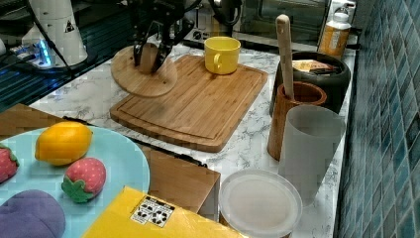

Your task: Place the lid on the board.

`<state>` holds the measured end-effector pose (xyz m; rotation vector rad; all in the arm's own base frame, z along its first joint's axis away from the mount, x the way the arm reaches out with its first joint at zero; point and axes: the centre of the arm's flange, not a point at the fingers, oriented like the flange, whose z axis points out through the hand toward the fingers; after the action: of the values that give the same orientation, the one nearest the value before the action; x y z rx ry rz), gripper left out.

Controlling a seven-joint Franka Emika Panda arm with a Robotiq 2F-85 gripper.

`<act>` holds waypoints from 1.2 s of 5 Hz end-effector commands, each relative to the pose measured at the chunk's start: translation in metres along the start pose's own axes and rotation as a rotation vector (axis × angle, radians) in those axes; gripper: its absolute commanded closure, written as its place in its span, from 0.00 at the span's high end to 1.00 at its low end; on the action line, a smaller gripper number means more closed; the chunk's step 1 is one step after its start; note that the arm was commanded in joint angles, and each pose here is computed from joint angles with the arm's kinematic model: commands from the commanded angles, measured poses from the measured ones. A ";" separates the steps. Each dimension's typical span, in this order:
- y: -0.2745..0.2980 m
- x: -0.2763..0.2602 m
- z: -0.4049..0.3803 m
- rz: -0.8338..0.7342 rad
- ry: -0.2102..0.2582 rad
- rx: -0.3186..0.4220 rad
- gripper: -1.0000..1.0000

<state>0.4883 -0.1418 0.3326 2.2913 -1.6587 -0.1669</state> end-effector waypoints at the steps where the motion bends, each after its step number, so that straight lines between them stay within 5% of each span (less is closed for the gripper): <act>1: -0.013 -0.013 -0.044 0.035 0.158 0.273 0.00; 2: -0.017 -0.016 -0.030 0.025 0.172 0.325 0.00; 5: -0.052 -0.013 -0.002 -0.011 0.126 0.248 0.00; 6: -0.051 -0.019 -0.002 -0.015 0.134 0.283 0.00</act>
<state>0.5001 -0.1237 0.2674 2.3862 -1.6804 0.0487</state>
